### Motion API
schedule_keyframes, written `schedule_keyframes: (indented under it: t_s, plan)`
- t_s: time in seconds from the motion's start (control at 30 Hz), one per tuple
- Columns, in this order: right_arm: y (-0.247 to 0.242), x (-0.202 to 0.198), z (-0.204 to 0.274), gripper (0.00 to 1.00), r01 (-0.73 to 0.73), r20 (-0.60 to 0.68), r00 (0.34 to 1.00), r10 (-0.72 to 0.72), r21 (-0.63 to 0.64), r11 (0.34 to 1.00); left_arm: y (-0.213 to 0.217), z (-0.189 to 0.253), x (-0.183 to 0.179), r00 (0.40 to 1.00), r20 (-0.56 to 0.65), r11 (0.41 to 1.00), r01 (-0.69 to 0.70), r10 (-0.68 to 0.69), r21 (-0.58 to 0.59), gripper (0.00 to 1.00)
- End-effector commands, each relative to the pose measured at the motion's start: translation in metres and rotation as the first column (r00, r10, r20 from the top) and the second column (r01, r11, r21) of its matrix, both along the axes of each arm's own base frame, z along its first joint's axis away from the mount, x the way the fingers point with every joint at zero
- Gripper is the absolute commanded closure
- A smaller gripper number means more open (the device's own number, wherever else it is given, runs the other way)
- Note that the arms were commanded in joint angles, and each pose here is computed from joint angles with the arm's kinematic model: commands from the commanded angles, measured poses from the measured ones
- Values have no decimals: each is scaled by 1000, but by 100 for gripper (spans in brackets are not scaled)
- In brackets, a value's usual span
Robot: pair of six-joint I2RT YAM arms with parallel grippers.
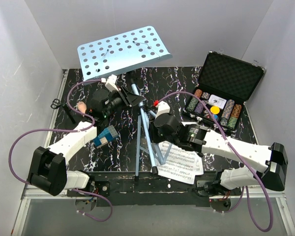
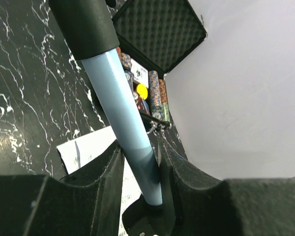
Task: Pack up the instrument practice props
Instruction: Place the music stand at the center of the board.
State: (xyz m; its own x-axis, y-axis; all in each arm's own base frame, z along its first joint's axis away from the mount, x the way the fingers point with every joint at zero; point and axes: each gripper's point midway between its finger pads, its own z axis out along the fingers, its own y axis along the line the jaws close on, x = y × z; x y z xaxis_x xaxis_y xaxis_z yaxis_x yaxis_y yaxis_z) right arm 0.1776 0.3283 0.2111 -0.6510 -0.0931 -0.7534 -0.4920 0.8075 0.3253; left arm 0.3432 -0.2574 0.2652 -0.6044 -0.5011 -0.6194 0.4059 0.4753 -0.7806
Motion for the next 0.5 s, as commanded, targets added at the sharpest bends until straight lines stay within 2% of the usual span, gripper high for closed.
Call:
schedule_keyframes:
  t_s: [0.0,0.47]
  plan:
    - [23,1,68,99,45,83,994,-70,271,962,-6,64,-24,957,283,996,79,-66,-34,100]
    - [23,-21,9,99,124,-48,992,-115,253,960,-14,-22,-38,983,129,989,140,-134,-38,100]
